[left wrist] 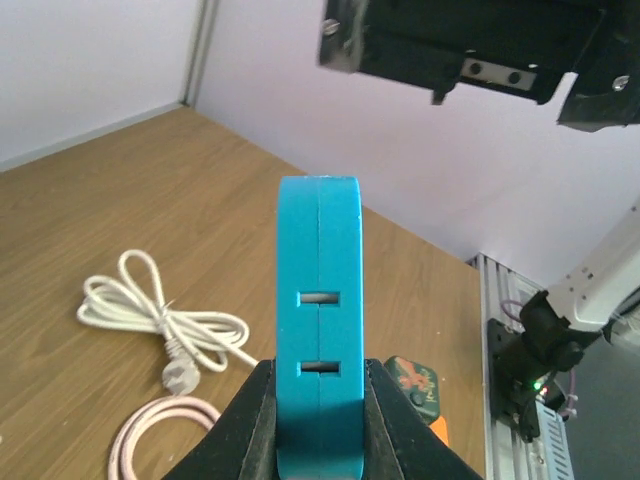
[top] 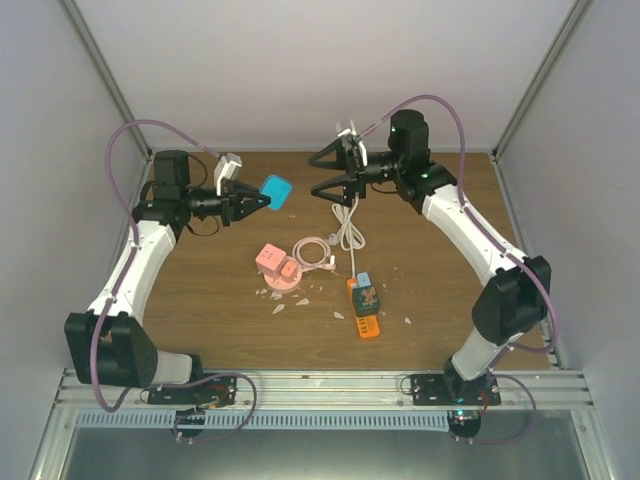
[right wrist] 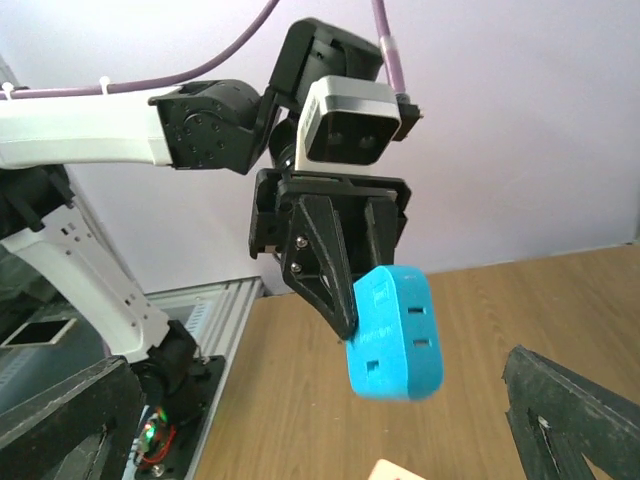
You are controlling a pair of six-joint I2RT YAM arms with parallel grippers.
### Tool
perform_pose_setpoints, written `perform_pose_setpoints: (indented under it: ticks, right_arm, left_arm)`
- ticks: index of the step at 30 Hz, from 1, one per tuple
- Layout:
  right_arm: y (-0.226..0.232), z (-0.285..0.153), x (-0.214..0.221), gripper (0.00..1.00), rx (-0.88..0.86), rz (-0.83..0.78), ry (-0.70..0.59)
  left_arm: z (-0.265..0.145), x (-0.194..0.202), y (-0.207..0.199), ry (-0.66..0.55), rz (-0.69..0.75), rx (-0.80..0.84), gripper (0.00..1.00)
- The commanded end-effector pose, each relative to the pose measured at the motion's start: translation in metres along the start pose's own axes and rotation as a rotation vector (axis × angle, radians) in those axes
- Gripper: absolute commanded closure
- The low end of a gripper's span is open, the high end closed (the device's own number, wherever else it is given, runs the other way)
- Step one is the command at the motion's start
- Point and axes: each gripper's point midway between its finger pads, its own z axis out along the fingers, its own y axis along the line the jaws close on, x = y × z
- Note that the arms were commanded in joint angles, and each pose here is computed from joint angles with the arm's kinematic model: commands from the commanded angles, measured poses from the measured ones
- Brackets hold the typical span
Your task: Pull the plug off the socket
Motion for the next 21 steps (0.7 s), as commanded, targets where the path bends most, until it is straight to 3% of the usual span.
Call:
perform_pose_setpoints:
  ticks: [1, 9, 21]
  right_arm:
    - [-0.024, -0.015, -0.003, 0.0, 0.057, -0.005, -0.012]
    - [-0.049, -0.033, 0.012, 0.0, 0.16, -0.003, 0.026]
    - [-0.067, -0.036, 0.041, 0.0, 0.244, 0.017, 0.102]
  left_arm:
    - [-0.012, -0.002, 0.026, -0.01, -0.012, -0.03, 1.0]
    - [-0.053, 0.006, 0.125, -0.016, -0.153, -0.209, 1.0]
    - [-0.112, 0.051, 0.273, -0.023, -0.401, -0.453, 1.0]
